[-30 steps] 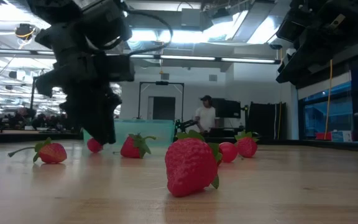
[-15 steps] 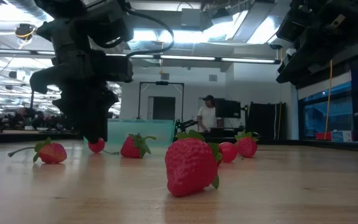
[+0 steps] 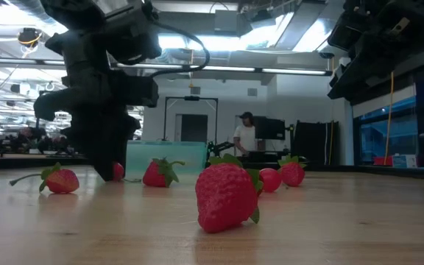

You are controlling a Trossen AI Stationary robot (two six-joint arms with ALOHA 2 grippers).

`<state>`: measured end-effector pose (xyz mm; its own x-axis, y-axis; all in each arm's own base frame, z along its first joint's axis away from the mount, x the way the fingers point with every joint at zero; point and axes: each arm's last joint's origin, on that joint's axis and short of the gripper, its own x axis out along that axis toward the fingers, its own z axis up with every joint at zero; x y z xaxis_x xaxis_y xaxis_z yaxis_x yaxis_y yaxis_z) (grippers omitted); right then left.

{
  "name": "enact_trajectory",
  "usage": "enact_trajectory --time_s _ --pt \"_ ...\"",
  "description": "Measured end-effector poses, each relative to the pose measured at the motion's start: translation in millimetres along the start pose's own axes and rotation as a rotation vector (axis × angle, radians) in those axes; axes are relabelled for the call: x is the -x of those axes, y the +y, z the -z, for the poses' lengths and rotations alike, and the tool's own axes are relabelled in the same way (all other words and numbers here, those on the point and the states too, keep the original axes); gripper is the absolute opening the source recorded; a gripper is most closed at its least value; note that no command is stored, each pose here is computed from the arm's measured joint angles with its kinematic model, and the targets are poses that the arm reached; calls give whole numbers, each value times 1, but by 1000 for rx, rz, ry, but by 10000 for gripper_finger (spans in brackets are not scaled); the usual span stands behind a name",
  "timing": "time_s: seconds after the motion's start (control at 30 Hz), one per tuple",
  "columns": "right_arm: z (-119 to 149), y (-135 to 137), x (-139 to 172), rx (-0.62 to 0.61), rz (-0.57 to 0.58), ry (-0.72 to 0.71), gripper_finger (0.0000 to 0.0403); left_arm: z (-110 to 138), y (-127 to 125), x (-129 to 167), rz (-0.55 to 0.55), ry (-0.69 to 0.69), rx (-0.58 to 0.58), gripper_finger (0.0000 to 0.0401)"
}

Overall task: Pick and placing Produce into tupperware
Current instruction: Put the red cherry into the blue bin

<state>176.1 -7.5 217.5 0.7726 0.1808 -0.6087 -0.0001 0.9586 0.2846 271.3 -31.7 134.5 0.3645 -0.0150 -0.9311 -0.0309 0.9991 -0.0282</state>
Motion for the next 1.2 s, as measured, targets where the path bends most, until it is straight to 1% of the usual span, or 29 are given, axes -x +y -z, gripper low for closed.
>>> enact_trajectory --time_s 0.3,0.4,0.6,0.77,0.87,1.0,1.2 --pt "0 0 0 0 0 1 165 0 0 0 0 0 0 168" --pt "0 0 0 0 0 1 165 0 0 0 -4 0 0 154" --pt "0 0 0 0 0 1 165 0 0 0 -6 -1 0 106" --pt "0 0 0 0 0 1 165 -1 0 1 -16 -11 4 102" --pt "0 0 0 0 0 1 165 -13 1 7 -75 -52 4 110" --pt "0 0 0 0 1 1 165 -35 3 26 -144 -87 -39 121" --pt "0 0 0 1 0 1 165 -69 22 60 -237 -91 -54 103"
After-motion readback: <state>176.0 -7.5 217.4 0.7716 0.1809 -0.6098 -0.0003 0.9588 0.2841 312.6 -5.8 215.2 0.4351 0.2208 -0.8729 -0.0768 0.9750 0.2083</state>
